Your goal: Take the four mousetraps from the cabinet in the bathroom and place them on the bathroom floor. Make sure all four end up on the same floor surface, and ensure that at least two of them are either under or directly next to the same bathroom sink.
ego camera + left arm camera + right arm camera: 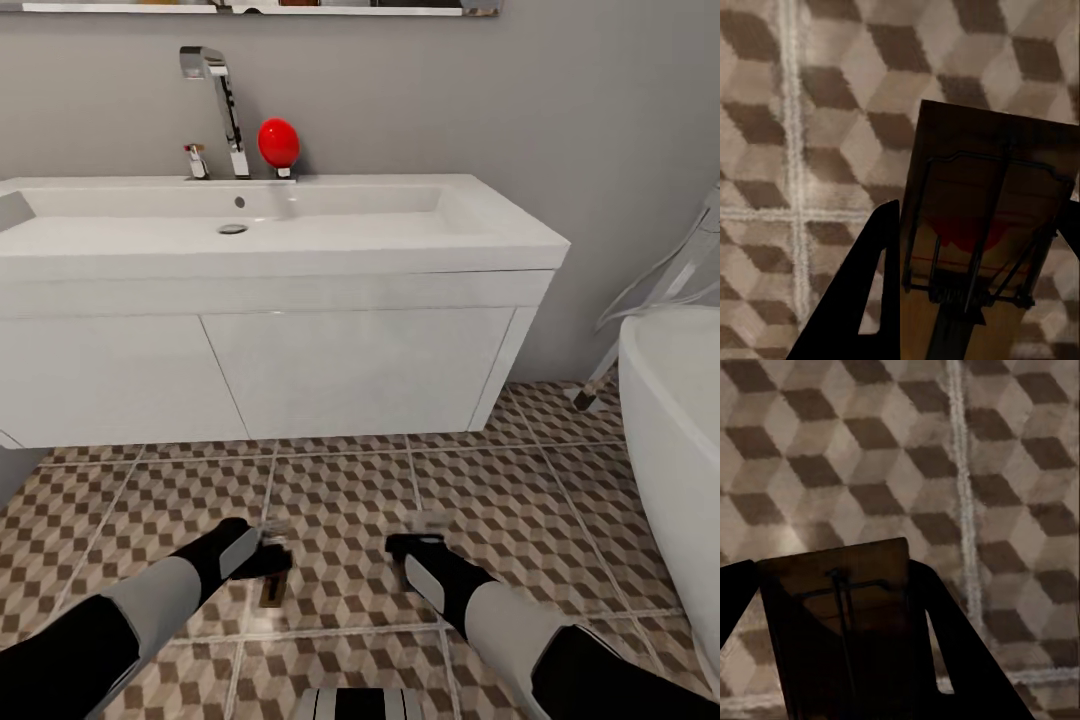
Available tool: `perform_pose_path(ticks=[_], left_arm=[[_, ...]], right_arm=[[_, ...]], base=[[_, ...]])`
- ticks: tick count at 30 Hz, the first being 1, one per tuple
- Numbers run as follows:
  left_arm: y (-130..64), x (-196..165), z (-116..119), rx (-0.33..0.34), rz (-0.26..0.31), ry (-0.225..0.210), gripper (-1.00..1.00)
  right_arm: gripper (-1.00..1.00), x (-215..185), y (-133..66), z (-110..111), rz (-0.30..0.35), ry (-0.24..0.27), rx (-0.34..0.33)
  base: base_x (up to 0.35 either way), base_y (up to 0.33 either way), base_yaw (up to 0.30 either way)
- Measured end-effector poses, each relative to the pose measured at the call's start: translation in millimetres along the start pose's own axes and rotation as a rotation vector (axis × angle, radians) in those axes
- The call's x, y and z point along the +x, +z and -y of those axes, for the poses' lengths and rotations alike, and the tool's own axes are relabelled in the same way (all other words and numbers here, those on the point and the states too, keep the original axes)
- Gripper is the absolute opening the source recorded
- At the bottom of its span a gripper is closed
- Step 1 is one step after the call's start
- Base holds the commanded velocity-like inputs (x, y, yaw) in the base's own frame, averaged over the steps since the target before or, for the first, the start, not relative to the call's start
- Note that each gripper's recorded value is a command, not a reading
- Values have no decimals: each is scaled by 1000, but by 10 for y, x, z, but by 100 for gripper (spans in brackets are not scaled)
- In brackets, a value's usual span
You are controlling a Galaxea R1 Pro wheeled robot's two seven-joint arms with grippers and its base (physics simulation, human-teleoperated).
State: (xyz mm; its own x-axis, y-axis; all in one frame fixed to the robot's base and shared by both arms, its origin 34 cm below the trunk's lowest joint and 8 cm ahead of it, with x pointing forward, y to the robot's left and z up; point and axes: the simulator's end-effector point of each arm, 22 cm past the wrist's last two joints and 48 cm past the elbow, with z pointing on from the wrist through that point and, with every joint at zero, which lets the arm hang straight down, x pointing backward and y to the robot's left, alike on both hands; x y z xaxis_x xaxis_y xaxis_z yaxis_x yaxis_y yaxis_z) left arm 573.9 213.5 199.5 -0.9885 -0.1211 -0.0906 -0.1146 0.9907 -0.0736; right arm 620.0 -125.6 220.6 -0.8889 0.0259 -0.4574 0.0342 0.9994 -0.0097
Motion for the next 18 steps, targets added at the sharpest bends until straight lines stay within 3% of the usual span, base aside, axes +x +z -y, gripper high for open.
perform_pose_path(ticks=[3, 6, 8, 9, 13, 18], left_arm=[[-18, -245, 131, 15, 115, -5, -100], [-42, -380, 214, 26, 179, -9, -100], [-78, -538, 232, 29, 253, -18, -100], [-93, -595, 229, 29, 280, -22, -100], [-235, -981, 105, 15, 476, -60, -100], [-252, -1018, 37, 6, 524, -68, -100]], right_arm=[[-100, -137, 11, 107, 130, -13, 25], [-100, -247, -4, 165, 216, -16, 35], [-100, -342, -28, 173, 270, -7, 33], [-100, -363, -35, 171, 282, -4, 31], [-100, -442, -64, 60, 331, 0, -23], [-100, -453, -73, -21, 339, 0, -62]], base=[[0, 0, 0], [0, 0, 0], [0, 0, 0], [0, 0, 0], [0, 0, 0], [0, 0, 0]])
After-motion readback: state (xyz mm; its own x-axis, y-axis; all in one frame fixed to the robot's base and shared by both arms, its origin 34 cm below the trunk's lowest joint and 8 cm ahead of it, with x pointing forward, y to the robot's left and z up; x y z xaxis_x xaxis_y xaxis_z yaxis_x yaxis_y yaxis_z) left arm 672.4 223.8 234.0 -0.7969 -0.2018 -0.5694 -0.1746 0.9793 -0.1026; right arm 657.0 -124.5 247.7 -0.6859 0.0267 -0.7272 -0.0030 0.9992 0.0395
